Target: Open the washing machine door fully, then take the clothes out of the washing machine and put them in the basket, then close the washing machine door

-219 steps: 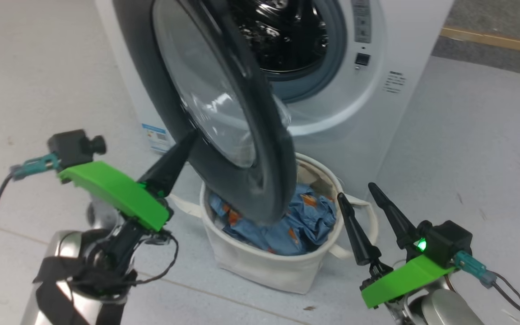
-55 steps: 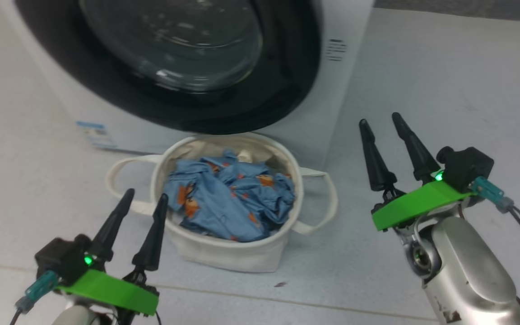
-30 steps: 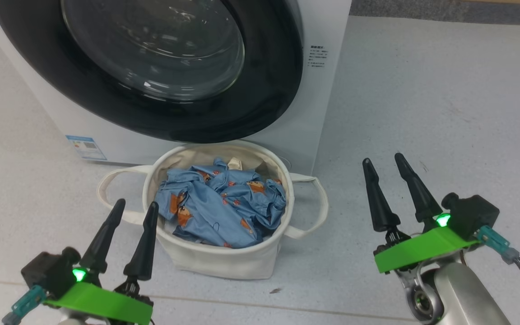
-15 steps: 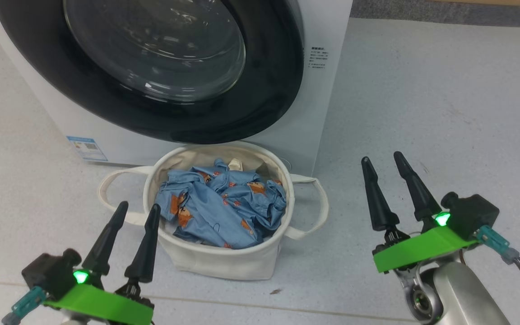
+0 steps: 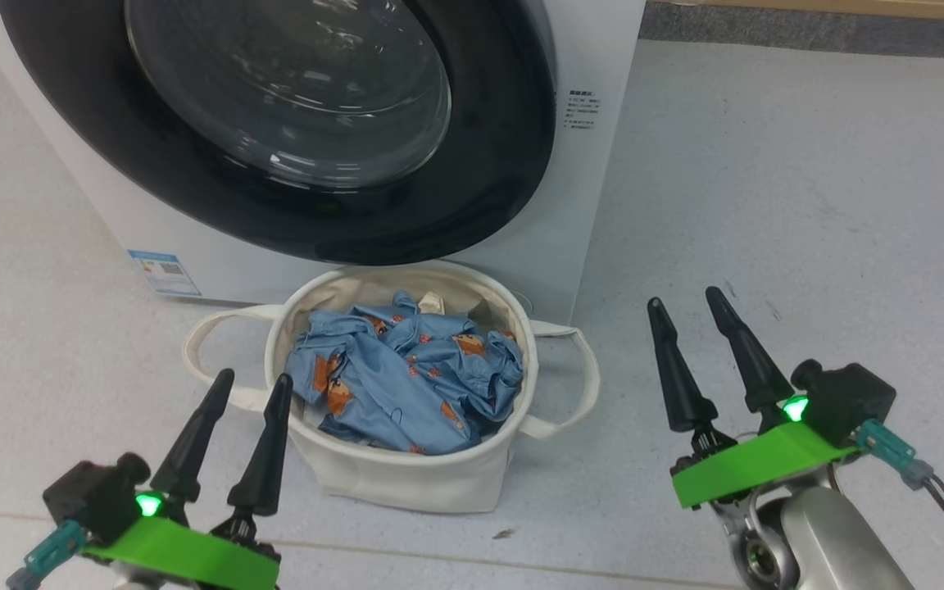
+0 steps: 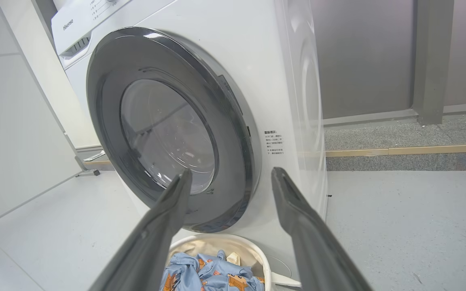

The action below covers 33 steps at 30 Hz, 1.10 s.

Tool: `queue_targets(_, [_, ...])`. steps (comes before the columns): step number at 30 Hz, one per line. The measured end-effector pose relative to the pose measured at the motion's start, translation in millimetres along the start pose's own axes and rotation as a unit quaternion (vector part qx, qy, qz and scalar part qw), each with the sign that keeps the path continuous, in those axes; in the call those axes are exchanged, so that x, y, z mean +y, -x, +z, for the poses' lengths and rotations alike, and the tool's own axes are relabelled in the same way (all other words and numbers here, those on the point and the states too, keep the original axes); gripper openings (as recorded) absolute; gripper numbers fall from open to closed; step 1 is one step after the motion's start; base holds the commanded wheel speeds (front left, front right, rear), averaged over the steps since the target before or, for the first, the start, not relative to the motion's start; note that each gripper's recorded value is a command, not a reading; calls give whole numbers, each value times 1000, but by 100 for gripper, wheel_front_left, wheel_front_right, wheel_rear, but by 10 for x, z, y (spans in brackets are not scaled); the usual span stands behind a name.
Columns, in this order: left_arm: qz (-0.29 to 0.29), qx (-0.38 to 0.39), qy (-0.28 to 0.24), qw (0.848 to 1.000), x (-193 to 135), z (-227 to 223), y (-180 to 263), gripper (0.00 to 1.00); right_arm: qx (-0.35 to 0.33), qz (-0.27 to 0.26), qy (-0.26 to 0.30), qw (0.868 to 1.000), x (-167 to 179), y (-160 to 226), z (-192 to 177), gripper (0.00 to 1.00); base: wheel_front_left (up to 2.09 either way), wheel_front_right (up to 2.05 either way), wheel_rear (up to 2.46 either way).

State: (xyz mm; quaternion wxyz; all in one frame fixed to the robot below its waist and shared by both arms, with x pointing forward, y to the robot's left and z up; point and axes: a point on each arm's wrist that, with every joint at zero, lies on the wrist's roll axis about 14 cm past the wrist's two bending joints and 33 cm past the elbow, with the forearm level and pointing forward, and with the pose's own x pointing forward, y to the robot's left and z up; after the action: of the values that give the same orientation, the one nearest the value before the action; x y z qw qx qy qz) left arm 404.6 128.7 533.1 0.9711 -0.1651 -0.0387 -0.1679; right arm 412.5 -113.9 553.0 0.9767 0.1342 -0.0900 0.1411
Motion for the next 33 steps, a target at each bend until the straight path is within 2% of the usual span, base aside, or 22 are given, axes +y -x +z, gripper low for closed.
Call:
queue_targets(11, [1, 4, -1, 1000, -5, -25, 4, 100, 3, 0, -1, 1000, 4, 10, -23, 100, 0, 0, 0])
queue_targets(12, [2, 7, 0, 1000, -2, -45, 7, 0, 6, -1, -1, 1000, 0, 14, -38, 0, 0, 0, 0])
queue_targets(19, [30, 75, 27, 996, 32, -525, 241, 0, 84, -31, -21, 996, -113, 329, -537, 0, 0, 0, 0])
queue_targets(33, [63, 71, 84, 992, 129, -497, 255, 0, 79, -59, -84, 992, -204, 330, -497, 0, 0, 0, 0])
